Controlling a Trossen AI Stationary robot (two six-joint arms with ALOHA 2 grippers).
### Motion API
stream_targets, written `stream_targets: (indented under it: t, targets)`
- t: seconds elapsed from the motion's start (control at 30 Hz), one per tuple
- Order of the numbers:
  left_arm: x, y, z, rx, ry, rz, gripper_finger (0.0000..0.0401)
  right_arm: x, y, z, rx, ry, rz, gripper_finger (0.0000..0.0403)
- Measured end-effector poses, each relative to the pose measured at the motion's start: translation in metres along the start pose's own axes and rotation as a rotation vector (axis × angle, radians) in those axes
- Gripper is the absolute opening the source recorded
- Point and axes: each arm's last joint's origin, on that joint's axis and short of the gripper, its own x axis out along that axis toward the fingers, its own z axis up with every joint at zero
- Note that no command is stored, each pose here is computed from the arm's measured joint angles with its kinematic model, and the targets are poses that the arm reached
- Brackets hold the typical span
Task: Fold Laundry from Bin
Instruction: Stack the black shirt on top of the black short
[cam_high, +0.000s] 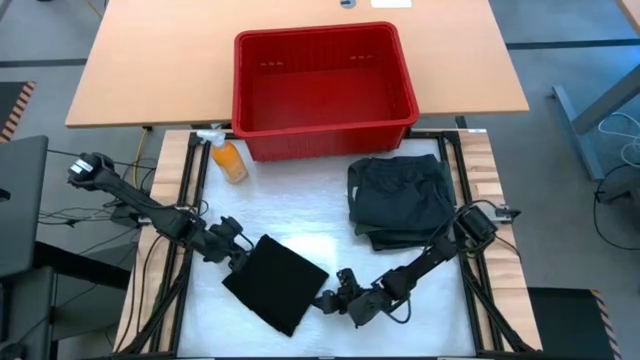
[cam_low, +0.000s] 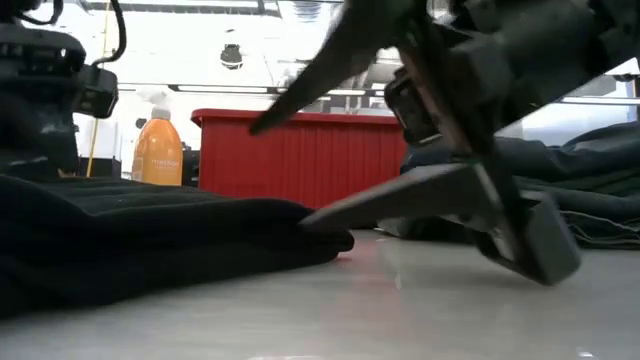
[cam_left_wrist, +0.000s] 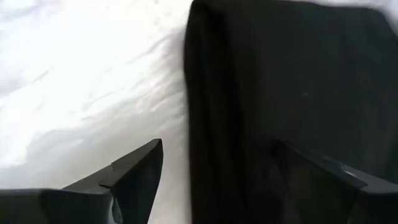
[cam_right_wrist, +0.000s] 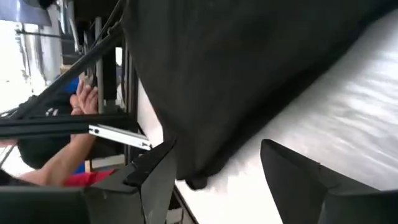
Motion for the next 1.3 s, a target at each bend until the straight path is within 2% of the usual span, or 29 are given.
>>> stream_targets:
  t: [0.13,0.37,0.47,0.63,0.83,0.93,1.03,1.2,1.3]
  targets:
    - [0.012,-0.001,-0.003,0.006,0.027,0.043,0.0299,0.012,0.004,-0.003,0.016,-0.012,0.0,0.0259]
    - [0.037,-0.008,-0.009,0.053,0.088,0.053,0.0299,0.016,0.01,0.002,-0.017,-0.1,-0.141,0.0258]
    - [0.05,-0.015,-0.011,0.063,0.098,0.007,0.0295,0.02,0.011,0.008,0.003,-0.105,-0.157,0.0258]
    - [0.065,-0.024,-0.013,0.065,0.094,-0.07,0.028,0.019,0.005,0.012,0.028,-0.095,-0.257,0.0258]
    - [0.08,-0.027,-0.016,0.014,0.08,-0.099,0.0238,0.023,-0.008,0.01,0.048,-0.125,-0.299,0.0251]
    - [0.09,-0.028,-0.018,-0.032,0.063,-0.108,0.0203,0.04,-0.021,0.013,0.068,-0.108,-0.281,0.0223]
    - [0.098,-0.031,-0.019,-0.054,0.043,-0.148,0.015,0.053,-0.021,0.018,0.039,-0.084,-0.203,0.0169]
    - [0.097,-0.036,-0.016,-0.072,-0.01,-0.195,0.0032,0.046,-0.002,0.029,-0.137,-0.081,-0.187,0.0051]
    - [0.088,-0.04,-0.012,-0.1,-0.064,-0.23,0.0027,0.03,0.016,0.038,-0.273,-0.091,-0.229,0.0042]
